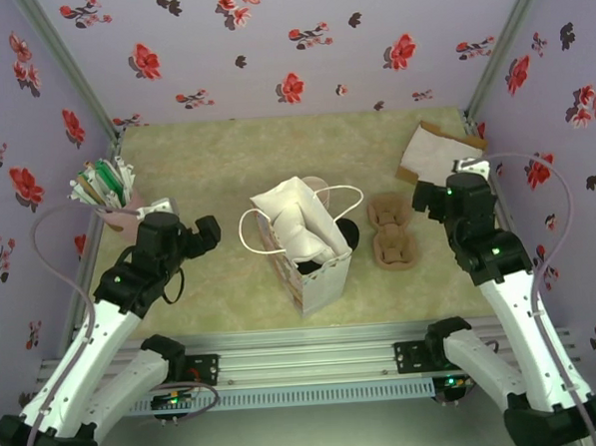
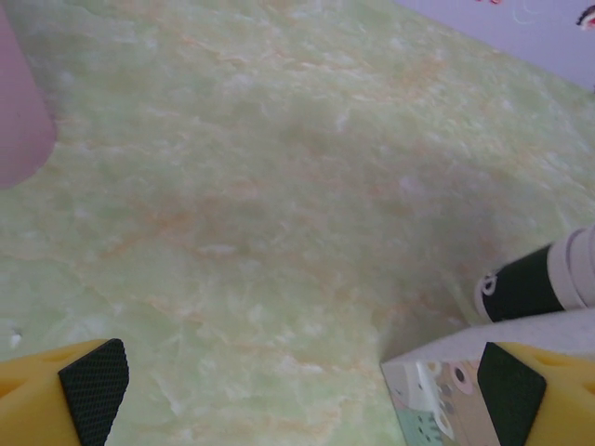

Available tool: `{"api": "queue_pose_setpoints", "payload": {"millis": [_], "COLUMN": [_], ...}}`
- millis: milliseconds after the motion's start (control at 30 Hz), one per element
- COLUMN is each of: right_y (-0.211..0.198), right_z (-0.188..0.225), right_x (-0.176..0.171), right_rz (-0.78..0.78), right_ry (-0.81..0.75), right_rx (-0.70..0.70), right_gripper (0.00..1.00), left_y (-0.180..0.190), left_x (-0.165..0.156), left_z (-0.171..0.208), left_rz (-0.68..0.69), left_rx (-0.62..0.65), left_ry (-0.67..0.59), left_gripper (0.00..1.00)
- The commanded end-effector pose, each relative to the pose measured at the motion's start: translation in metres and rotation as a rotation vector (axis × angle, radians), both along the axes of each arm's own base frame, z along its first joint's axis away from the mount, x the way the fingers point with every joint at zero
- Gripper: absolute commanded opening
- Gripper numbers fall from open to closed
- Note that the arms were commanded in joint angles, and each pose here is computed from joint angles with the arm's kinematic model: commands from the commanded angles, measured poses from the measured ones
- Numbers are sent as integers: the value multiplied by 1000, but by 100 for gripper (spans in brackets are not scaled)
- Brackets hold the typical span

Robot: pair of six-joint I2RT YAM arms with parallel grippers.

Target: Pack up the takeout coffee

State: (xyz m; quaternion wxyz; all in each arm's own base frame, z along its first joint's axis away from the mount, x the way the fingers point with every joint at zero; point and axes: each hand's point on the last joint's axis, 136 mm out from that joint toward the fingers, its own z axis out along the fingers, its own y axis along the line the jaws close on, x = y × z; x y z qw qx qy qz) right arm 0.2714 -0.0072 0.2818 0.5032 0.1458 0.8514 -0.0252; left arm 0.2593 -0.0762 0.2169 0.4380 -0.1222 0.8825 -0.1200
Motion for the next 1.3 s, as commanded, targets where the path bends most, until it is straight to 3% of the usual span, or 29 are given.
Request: {"api": "queue_pose_setpoints", "payload": {"millis": [0, 133, 333, 467, 600, 667, 867, 1033, 1267], "right_y": [-10, -40, -63, -78, -87, -91, -93, -93, -67], "right_z": [-4, -20, -39, -68, -105, -125, -165, -168, -172], "right_x": [7, 8, 12, 19, 28, 35, 56, 67, 89], "right_rz": [-61, -202, -305, -394, -454, -475, -474, -453, -287], "right_ry": [-71, -170, -370, -335, -301, -261, -165, -184, -166], "right_rx": [126, 116, 21, -24, -23, -30, -76, -109, -143], "right_gripper": [99, 99, 99, 99, 99, 99, 99, 99, 99], "left_y": [13, 18, 55, 71, 61, 68, 96, 105, 107], "left_x": [16, 29, 37, 41, 44, 44, 67, 92, 117], "left_z": [-9, -25, -40, -52, -65, -74, -82, -92, -113], "left_rz": [24, 3, 88, 103, 3, 20, 118, 155, 140], "left_rx": [83, 174, 311, 386, 462, 482, 463, 394, 418], "left_ry": [-24, -43, -80, -127, -276, -326, -317, -323, -355], "left_gripper": [99, 99, 99, 99, 99, 99, 99, 99, 99]}}
